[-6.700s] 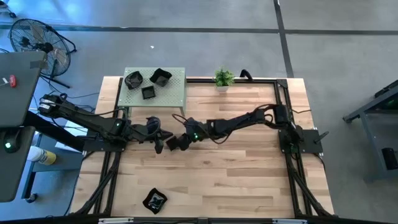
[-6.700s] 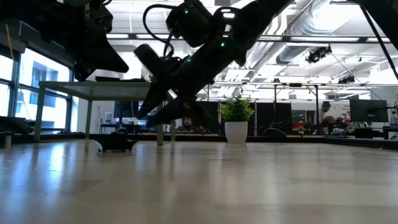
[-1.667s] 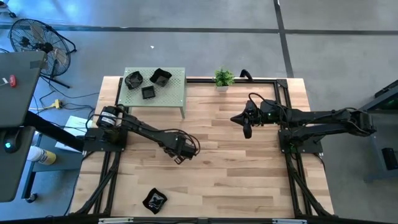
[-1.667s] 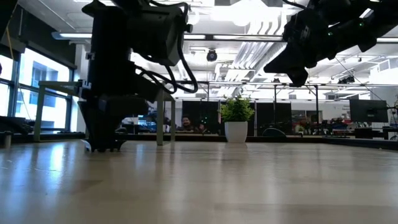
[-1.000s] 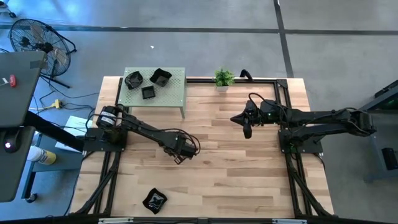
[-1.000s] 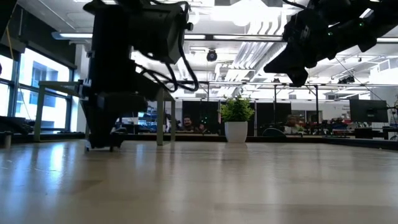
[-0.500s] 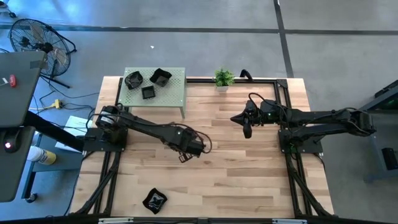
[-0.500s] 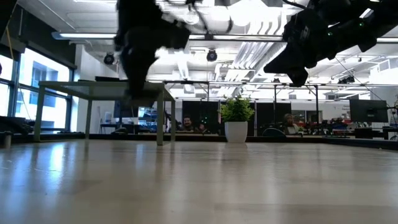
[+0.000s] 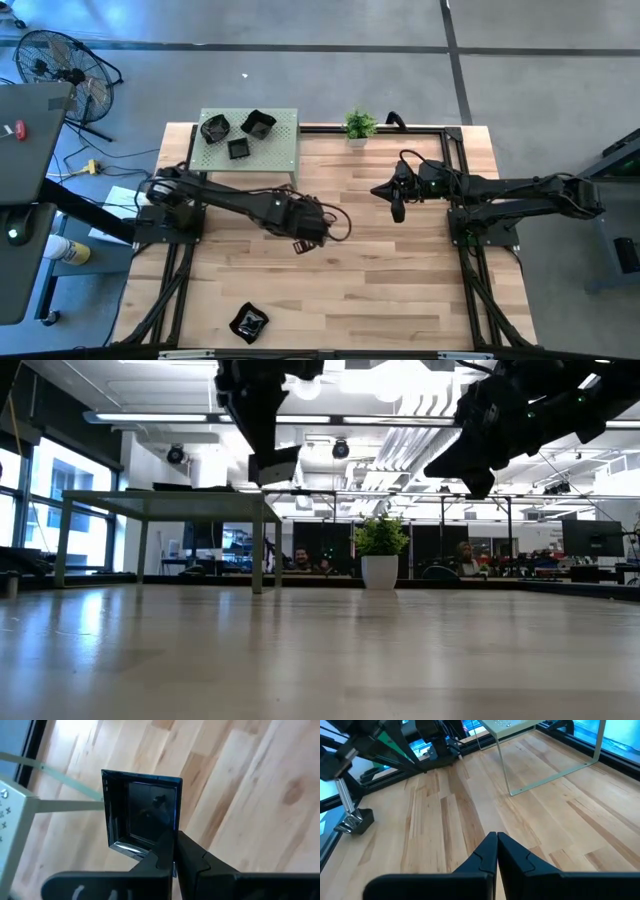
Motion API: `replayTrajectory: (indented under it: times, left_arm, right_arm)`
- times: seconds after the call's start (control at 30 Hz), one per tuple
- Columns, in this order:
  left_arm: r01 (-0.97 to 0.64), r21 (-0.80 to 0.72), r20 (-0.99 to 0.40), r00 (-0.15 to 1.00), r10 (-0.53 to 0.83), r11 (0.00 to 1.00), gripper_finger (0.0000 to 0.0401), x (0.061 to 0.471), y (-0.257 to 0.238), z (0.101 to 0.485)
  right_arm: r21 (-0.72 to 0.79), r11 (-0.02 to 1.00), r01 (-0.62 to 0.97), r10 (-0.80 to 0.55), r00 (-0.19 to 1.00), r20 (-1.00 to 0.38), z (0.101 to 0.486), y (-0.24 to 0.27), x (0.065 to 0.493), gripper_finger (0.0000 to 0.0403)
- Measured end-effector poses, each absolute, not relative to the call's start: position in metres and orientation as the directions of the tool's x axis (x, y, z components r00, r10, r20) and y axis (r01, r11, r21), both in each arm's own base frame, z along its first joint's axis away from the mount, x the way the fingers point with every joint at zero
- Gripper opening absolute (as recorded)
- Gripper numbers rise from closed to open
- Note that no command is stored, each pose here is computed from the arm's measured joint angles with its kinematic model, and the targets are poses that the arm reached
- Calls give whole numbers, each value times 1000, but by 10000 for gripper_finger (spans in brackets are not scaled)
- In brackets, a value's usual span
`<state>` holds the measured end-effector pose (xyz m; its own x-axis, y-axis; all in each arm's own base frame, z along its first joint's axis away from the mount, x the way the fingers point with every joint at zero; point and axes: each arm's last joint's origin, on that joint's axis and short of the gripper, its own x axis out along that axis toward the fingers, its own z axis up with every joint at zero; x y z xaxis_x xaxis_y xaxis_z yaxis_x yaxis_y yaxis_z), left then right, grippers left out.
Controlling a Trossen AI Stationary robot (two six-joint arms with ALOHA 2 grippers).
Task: Pick & Place Mini shaped plates
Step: Stack the black square plate on top of the stacked black square plate on the shelf
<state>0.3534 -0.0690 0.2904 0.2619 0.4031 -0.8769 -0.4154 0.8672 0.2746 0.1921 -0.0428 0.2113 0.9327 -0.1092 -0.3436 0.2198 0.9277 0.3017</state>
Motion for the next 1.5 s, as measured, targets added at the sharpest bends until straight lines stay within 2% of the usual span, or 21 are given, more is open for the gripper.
replayTrajectory:
  times: [0.2,0.33,0.53,0.7,0.83,0.93,1.2,1.3,1.5]
  left_arm:
    - [-424,137,-856,404,322,895,0,334,-66,292]
    - [-428,90,-870,405,280,899,0,312,-62,290]
    - [-467,166,-824,418,383,868,0,276,-50,338]
    - [-487,282,-813,336,475,826,0,248,-32,366]
    - [-509,368,-826,206,524,779,0,235,-5,372]
    - [-473,427,-829,136,543,770,0,228,14,373]
    - [-319,533,-817,49,575,784,0,210,56,375]
    - [-307,532,-823,33,567,789,0,197,63,367]
    - [-274,511,-825,110,554,815,0,186,68,340]
  right_arm:
    - [295,930,218,-110,933,-343,211,-43,192,7]
    - [289,928,235,-129,930,-344,211,-43,192,7]
    - [285,926,247,-142,928,-343,211,-44,192,7]
    - [284,926,250,-145,928,-344,211,-44,192,7]
    - [283,926,250,-145,928,-344,211,-44,192,7]
    - [282,925,255,-151,927,-344,211,-44,192,7]
    - [284,921,266,-161,925,-345,211,-44,192,7]
    - [284,921,267,-162,925,-344,211,-44,192,7]
    - [282,920,274,-170,924,-344,211,-45,192,7]
